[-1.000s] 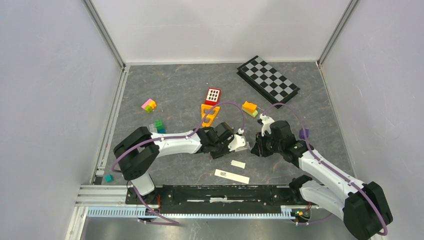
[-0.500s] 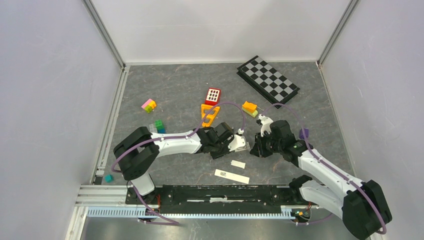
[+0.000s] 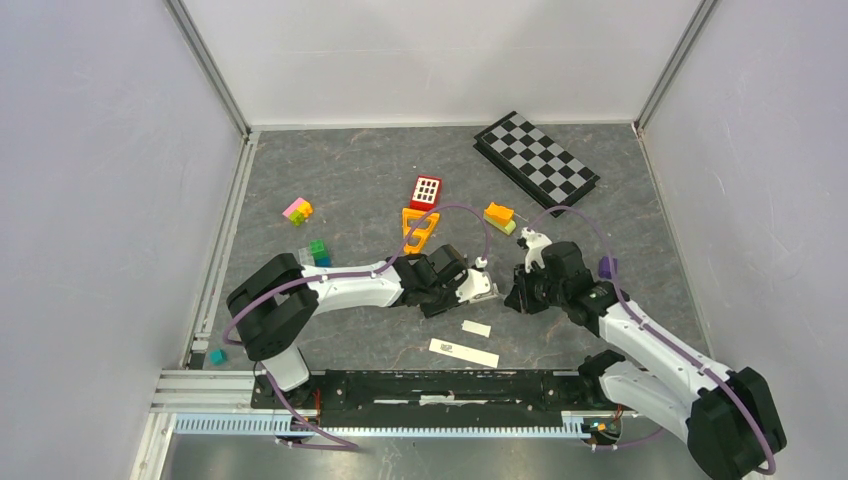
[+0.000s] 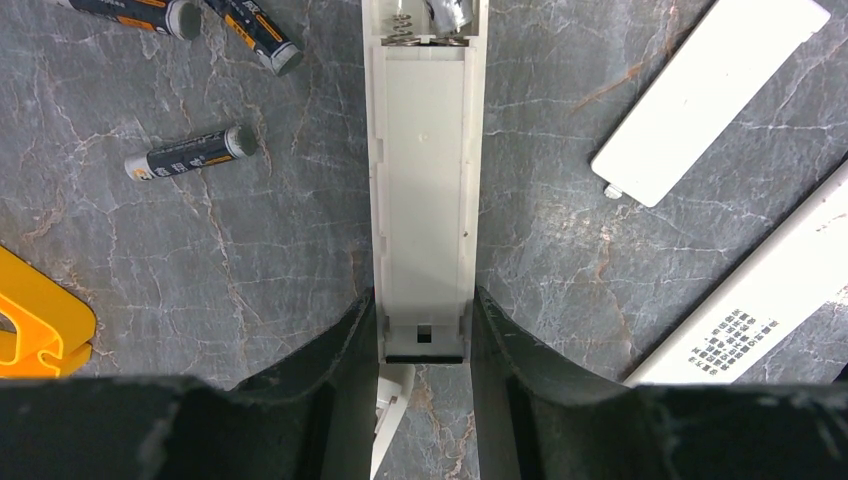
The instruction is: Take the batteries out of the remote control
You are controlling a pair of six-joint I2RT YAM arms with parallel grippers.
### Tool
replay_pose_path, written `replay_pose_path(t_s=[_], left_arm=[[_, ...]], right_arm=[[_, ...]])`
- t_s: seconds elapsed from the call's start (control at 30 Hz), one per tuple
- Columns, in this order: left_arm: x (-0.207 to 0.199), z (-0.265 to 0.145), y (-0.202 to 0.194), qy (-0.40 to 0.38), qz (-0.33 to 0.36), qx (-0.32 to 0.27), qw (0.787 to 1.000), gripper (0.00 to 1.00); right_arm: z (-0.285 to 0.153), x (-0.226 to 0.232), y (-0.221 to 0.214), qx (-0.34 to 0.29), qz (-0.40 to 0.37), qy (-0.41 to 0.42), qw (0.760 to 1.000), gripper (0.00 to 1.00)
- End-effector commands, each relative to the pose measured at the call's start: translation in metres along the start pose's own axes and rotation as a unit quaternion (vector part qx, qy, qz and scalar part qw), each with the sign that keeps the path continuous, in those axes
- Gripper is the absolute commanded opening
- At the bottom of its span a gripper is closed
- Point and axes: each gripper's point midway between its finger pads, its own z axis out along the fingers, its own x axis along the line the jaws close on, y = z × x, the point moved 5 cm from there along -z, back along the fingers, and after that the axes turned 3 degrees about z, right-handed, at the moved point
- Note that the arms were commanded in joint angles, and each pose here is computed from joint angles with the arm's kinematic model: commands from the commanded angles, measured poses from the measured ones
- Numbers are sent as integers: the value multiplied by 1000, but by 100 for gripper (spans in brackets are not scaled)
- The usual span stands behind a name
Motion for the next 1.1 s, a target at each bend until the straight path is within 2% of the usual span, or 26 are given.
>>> replay_pose_path(t_s=[0.0,0.07,0.23,0.33,0.47,0.73,1.07], left_arm=[[-2,-7,2,-5,11,0,1000,2],[-2,-7,3,-5,11,-1,1000,2],[-2,-7,4,-5,11,-2,1000,2],[-2,-7,3,-5,12,-1,1000,2],[-2,-7,4,-6,13,-2,1000,2],[-2,-7,5,-5,9,0,1000,2],[-1,-7,5,-6,9,4,1000,2]], right_arm=[[2,17,-1,29,-29,75,996,8],[2,21,-6,43,-40,100,993,8],[2,15,-1,24,-34,66,997,8],[1,21,1,27,-34,86,995,7],[-1,18,4,15,-38,73,997,5],[3,23,1,34,-40,98,994,4],[2,7,10,-1,-36,26,999,4]])
